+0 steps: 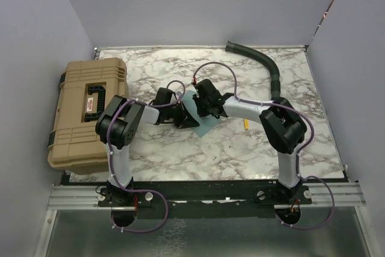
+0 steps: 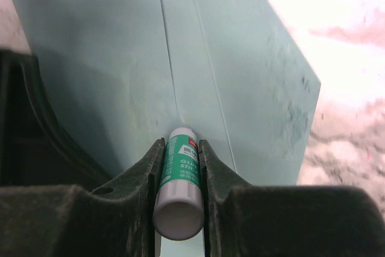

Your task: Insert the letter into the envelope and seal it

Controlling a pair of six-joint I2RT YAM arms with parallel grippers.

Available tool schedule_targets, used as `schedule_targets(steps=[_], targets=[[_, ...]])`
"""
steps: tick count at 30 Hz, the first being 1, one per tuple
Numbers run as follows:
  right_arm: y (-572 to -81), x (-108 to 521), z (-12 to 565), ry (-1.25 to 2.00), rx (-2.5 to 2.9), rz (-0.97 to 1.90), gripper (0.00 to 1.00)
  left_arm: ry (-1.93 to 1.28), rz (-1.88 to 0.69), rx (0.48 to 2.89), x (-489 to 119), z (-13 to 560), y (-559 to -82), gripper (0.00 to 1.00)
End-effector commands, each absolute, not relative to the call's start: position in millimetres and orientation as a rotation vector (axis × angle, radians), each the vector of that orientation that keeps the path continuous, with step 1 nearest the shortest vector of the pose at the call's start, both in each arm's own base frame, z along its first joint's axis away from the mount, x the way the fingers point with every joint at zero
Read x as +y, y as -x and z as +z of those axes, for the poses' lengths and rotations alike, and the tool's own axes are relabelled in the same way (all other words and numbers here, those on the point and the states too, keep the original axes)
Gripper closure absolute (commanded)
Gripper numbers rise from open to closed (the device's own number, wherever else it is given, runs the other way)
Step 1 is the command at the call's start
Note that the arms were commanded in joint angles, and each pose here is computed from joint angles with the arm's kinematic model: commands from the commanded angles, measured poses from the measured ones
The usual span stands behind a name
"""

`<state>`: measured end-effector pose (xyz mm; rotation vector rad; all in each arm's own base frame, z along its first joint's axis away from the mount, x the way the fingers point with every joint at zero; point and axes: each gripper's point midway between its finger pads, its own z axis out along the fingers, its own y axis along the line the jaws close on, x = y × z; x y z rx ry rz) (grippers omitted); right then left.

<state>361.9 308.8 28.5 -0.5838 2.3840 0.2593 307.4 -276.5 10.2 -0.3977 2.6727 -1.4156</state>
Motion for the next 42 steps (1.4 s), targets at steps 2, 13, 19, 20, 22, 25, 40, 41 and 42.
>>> schedule_targets(steps=[2, 13, 19, 20, 22, 25, 40, 41, 42], targets=[[-370, 318, 0, 0.599, 2.474, 0.244, 0.99, 0.663, -0.716, 2.974, -192, -103, -260, 1.00], [-363, 301, 111, 0.314, 2.293, 0.740, 0.99, 0.614, -0.814, 2.938, -204, -86, -272, 1.00], [-376, 251, 129, -0.009, 2.282, 0.872, 0.99, 0.488, -0.899, 2.869, -217, -64, -296, 0.98], [-381, 244, 129, -0.072, 2.269, 0.889, 0.99, 0.469, -0.906, 2.856, -219, -57, -300, 0.95], [-383, 229, 123, -0.193, 2.280, 0.913, 0.99, 0.427, -0.923, 2.820, -222, -42, -310, 0.86], [-385, 209, 112, -0.356, 2.285, 0.922, 0.99, 0.357, -0.933, 2.774, -227, -19, -323, 0.73], [-367, 193, 53, -0.729, 2.342, 1.080, 0.95, 0.078, -1.005, 2.687, -241, 41, -342, 0.39], [-365, 193, 50, -0.738, 2.355, 1.078, 0.94, 0.072, -0.993, 2.691, -240, 41, -341, 0.38], [-362, 193, 47, -0.743, 2.374, 1.076, 0.94, 0.068, -0.986, 2.693, -239, 42, -342, 0.36]])
